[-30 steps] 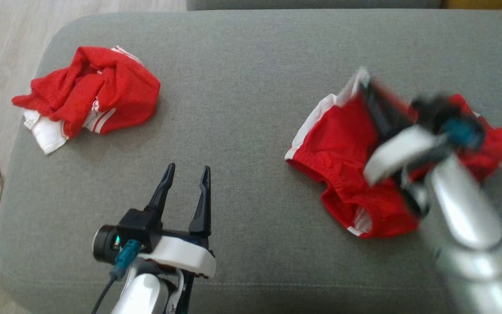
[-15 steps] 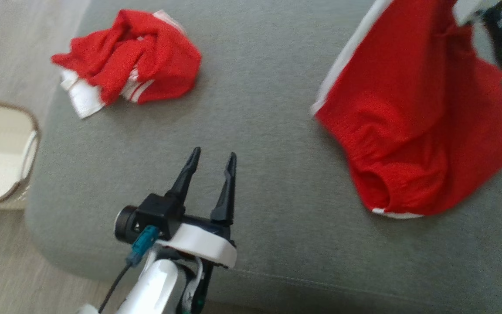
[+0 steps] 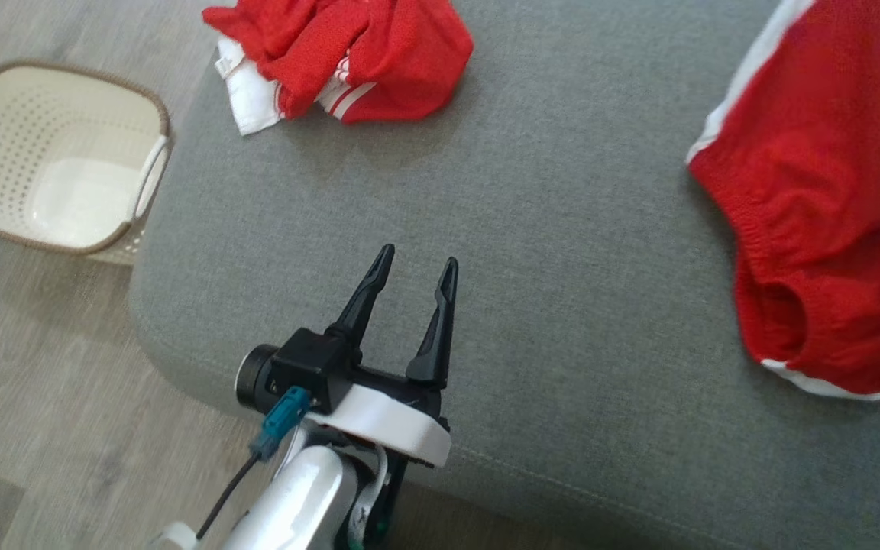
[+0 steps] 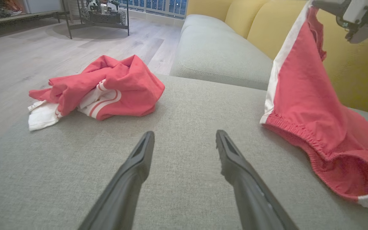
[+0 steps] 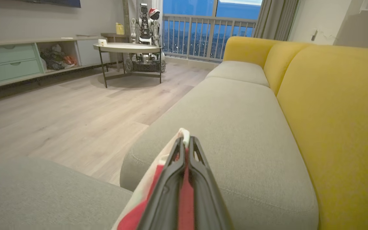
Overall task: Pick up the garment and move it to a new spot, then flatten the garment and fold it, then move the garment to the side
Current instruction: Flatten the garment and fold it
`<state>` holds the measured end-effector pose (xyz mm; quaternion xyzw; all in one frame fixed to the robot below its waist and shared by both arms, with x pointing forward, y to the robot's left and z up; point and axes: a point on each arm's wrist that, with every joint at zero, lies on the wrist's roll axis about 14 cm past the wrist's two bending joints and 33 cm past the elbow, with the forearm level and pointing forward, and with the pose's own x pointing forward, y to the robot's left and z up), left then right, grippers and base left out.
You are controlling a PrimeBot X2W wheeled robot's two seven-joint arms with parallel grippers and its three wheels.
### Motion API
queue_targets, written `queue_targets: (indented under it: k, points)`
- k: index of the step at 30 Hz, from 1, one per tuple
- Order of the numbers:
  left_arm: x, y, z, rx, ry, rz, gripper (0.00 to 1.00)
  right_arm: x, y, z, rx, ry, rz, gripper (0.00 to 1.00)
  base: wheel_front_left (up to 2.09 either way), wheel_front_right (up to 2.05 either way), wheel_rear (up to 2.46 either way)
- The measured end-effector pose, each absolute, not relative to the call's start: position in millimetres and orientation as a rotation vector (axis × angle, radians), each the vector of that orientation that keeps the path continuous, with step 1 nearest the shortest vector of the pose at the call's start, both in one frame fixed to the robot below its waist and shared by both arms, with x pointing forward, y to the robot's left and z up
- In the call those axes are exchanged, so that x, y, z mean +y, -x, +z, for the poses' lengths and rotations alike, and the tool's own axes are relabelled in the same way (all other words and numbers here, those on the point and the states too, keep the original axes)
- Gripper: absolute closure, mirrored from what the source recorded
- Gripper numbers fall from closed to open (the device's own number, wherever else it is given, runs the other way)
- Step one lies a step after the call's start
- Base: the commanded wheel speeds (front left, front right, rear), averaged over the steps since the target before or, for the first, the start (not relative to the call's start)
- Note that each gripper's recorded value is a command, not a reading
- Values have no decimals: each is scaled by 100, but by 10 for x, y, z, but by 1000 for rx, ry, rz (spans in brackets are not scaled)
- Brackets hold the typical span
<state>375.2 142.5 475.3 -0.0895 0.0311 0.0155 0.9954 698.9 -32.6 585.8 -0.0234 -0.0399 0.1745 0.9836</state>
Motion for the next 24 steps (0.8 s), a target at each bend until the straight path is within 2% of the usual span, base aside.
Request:
queue_targets:
  k: [4, 10, 14, 18, 24]
  points:
    - [1436, -3777, 4715, 74, 181, 38, 0, -356, -7008, 5614, -34, 45, 340, 0, 0, 0, 0]
    - [1331, -3845, 4811, 40, 186, -2, 0, -449, -6842, 5763, -61, 24, 320, 0, 0, 0, 0]
    - [1250, -3901, 4922, 1, 182, -37, 0, -501, -6613, 5827, -67, 3, 315, 0, 0, 0, 0]
    - [1116, -3963, 5063, -43, 198, -87, 0, -616, -6353, 6077, -146, -23, 306, 0, 0, 0, 0]
    - [840, -4002, 5237, -91, 221, -176, 0, -1054, -5842, 6151, -206, -69, 260, 0, 0, 0, 0]
